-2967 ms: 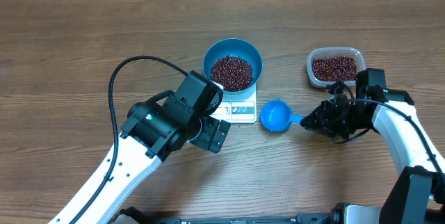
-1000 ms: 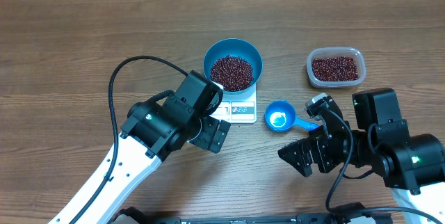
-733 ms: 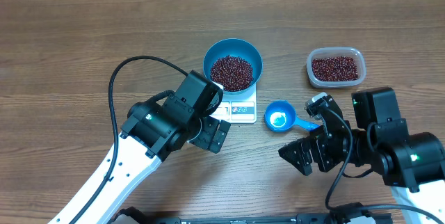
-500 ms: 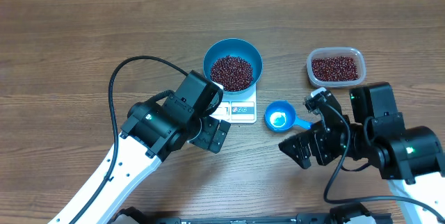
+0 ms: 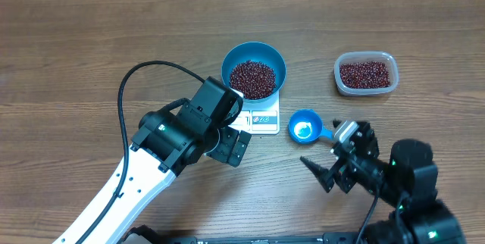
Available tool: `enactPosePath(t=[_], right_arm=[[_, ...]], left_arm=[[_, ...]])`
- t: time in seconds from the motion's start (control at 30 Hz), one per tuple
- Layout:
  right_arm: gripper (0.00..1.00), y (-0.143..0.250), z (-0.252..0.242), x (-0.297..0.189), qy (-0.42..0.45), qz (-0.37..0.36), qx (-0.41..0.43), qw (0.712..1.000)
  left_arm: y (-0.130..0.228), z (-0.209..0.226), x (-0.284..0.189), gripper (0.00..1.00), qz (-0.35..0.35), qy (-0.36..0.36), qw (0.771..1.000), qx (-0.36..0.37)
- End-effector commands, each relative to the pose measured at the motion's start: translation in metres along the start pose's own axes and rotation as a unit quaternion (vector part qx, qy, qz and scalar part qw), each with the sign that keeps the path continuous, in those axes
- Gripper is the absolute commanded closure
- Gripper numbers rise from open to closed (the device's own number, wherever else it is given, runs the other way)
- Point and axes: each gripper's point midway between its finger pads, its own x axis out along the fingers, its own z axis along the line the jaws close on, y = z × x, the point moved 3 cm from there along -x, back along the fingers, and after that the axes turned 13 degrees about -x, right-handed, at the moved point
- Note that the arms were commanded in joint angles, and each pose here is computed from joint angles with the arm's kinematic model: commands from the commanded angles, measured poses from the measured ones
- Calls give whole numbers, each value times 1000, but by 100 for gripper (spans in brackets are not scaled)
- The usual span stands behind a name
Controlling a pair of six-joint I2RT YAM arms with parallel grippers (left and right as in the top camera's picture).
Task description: Scoop item into bowl and weigh 150g on scale
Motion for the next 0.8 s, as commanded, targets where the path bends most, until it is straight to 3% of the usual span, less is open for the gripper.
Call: enactPosePath(t=[0.0, 0.2, 0.47, 0.67, 0.77], right_arm=[[0, 18, 14, 6, 21, -48, -45, 998], [0, 33, 20, 19, 69, -128, -94, 985], [0, 42, 25, 18, 96, -167, -118, 974], [0, 45, 18, 19, 122, -162, -113, 973], [0, 47, 7, 19, 155, -171, -68, 971]], left_arm=[[-2, 0, -7, 0, -10, 8, 1000, -10], [-2, 0, -7, 1, -10, 8, 1000, -10], [-2, 0, -7, 0, -10, 8, 1000, -10], [-2, 0, -7, 0, -10, 8, 1000, -10], [-2, 0, -7, 1, -10, 8, 1000, -10]])
